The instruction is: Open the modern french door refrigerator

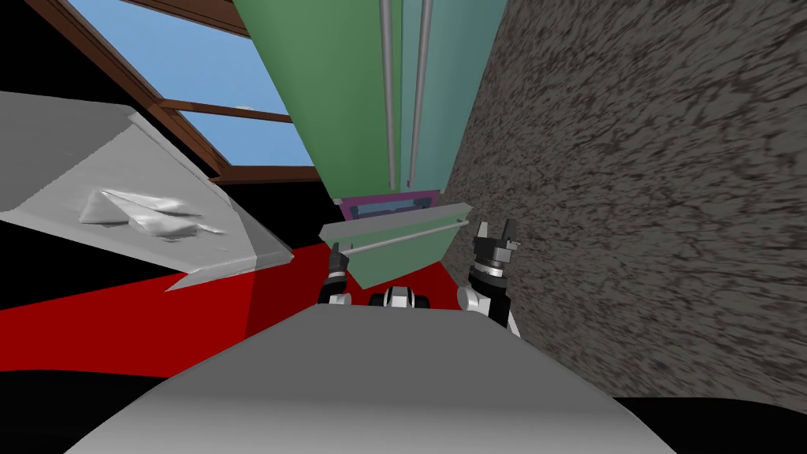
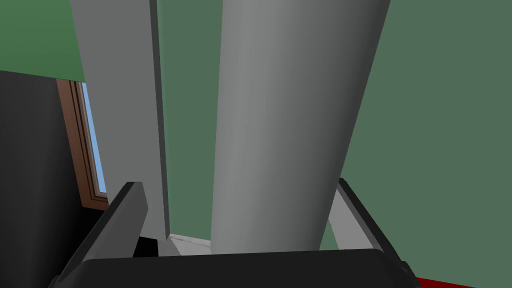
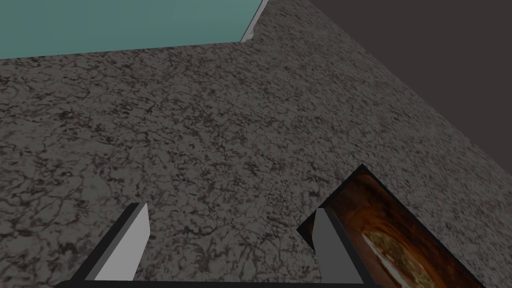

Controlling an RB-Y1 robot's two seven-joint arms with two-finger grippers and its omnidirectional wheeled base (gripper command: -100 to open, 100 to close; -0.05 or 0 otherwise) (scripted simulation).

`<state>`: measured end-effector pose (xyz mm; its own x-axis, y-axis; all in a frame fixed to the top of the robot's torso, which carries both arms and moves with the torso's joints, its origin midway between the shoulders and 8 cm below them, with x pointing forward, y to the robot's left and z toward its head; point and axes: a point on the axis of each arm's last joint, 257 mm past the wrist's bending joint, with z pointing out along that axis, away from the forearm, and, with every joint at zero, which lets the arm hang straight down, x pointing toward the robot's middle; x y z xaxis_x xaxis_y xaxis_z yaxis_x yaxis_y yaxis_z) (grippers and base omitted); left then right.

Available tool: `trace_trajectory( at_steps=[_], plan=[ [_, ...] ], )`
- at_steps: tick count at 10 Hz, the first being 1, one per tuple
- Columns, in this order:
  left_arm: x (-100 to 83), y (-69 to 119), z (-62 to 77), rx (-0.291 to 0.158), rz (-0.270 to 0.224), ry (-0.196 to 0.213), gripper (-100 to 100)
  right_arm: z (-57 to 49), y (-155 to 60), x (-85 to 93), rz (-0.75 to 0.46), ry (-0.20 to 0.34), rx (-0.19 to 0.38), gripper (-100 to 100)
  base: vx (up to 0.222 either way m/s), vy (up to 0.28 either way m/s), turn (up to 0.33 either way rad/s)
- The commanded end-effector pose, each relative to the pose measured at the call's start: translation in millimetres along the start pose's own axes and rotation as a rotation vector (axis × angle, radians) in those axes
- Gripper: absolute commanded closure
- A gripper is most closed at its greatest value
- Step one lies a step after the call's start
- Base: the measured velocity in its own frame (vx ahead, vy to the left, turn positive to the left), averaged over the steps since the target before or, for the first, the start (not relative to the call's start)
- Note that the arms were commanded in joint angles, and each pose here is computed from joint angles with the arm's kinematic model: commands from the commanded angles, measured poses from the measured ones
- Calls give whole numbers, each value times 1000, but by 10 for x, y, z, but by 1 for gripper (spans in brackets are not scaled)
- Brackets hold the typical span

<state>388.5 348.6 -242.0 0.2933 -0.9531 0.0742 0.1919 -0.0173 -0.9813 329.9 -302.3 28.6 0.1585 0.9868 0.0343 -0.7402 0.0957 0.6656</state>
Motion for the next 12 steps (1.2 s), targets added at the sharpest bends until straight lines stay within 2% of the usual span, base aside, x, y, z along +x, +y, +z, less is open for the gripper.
trace_trajectory(
  at_steps=[1,4,8,9,10,12],
  plan=[
    [-10,-158,63,5,0,1,-100,0,0,0,0,0,0,0,15,2,1],
    [-15,-322,113,5,1,1,-100,0,0,0,0,0,0,0,-7,-10,-2],
    [-16,-434,140,6,1,1,-100,0,0,0,0,0,0,0,-5,-4,-1],
    [-29,-280,86,-30,2,-2,-100,0,0,0,0,0,0,0,6,1,-3],
    [-32,-253,76,-39,3,-3,0,0,0,1,0,0,0,0,0,0,0],
    [-41,-191,52,-56,4,-4,0,1,0,1,0,0,0,0,0,0,0]
  ],
)
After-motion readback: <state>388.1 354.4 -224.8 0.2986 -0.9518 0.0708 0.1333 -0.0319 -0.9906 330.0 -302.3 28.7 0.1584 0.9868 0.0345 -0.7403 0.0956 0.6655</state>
